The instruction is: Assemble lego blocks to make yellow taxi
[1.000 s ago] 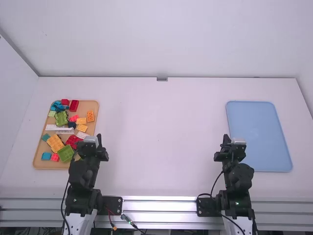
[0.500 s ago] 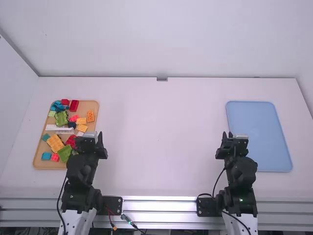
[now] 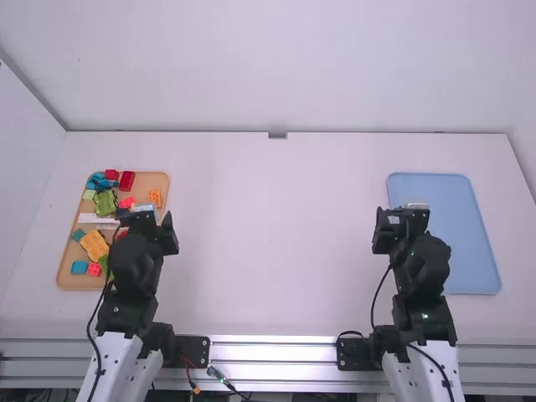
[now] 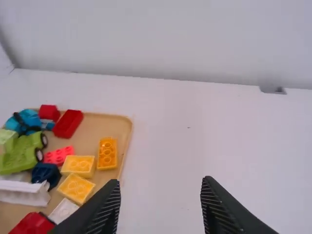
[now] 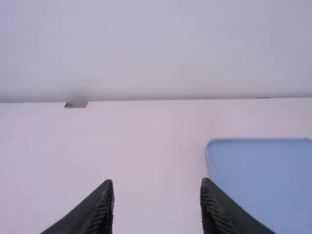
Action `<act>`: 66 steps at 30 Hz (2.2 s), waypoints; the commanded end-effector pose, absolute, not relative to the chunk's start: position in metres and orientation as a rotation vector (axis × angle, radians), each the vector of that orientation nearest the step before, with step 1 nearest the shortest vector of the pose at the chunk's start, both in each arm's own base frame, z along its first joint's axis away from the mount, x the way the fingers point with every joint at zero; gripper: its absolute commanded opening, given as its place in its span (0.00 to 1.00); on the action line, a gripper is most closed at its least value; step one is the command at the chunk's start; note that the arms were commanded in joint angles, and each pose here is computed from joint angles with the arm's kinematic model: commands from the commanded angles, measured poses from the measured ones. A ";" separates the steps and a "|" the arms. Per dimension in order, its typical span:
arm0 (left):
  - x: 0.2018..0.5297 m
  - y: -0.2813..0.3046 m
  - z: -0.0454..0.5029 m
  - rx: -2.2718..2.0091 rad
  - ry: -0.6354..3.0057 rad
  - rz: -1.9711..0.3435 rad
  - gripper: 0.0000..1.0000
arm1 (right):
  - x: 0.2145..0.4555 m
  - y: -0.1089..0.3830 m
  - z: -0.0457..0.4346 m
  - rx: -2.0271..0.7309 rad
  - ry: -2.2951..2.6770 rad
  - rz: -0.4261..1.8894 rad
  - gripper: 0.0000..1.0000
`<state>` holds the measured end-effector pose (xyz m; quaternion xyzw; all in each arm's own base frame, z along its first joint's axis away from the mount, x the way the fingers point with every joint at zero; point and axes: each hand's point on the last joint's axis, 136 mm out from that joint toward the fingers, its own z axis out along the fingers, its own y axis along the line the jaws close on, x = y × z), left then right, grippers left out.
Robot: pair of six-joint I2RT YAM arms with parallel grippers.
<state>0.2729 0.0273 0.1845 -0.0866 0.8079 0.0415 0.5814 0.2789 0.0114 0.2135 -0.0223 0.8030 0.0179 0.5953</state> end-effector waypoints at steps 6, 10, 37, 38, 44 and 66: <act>0.282 0.055 0.201 -0.406 1.928 0.192 0.60 | 0.304 0.024 0.243 -0.102 1.896 0.067 0.60; 0.281 0.079 0.203 -0.545 2.011 0.218 0.69 | 0.320 0.031 0.251 -0.125 1.926 0.079 0.69; 0.246 0.266 0.065 -1.325 2.797 0.031 0.99 | 0.388 0.052 0.263 -0.181 2.031 0.112 0.99; 0.244 0.270 0.061 -1.348 2.804 0.054 0.98 | 0.388 0.052 0.263 -0.181 2.032 0.112 0.99; 0.240 0.276 0.033 -1.307 2.858 0.107 0.85 | 0.389 0.049 0.265 -0.175 2.027 0.109 0.99; 0.252 0.262 -0.008 -1.108 2.833 -0.002 0.88 | 0.390 0.050 0.268 -0.174 2.013 0.109 0.99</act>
